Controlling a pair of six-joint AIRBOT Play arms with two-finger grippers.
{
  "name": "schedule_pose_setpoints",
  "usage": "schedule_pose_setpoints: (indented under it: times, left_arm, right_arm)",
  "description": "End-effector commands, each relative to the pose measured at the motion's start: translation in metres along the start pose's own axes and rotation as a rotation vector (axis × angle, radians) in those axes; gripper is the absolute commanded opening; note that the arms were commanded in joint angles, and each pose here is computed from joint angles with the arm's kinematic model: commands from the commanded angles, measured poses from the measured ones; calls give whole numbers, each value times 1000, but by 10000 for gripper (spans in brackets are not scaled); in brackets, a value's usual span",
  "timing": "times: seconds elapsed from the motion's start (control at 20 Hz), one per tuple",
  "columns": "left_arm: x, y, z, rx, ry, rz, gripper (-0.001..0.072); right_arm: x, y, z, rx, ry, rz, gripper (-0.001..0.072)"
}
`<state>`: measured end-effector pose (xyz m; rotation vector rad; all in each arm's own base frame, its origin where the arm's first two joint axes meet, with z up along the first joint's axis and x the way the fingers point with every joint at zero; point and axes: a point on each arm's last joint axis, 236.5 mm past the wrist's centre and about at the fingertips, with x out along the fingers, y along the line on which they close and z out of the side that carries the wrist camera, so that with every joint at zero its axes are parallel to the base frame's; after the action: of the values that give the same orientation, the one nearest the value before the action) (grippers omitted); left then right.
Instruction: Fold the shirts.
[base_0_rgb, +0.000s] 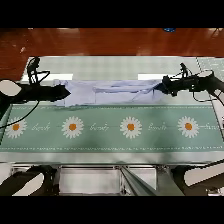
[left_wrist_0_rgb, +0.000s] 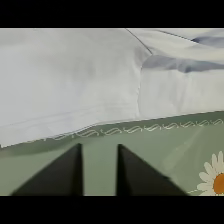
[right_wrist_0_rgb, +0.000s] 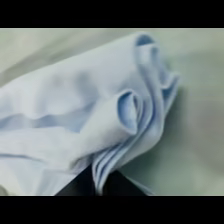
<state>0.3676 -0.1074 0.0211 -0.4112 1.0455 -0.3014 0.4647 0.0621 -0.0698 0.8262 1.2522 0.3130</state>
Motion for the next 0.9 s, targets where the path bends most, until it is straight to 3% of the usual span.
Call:
schedule_pose_setpoints:
  times: [0.0, 0.1, 0.45, 0.85]
  left_arm:
    - [0, -9, -6, -17, 24, -32, 20]
    - [2, -25, -8, -30, 28, -78, 20]
    - [51, -145, -38, 150, 162, -253, 19]
    - [150, -276, -163, 347, 533, -350, 19]
  right_arm:
    - [-40, 22, -15, -138, 26, -69, 27]
    - [-78, 31, -34, -225, 6, -160, 27]
    - [-174, 92, -156, -359, -196, -132, 27]
    - [-220, 125, -222, -379, -343, -71, 27]
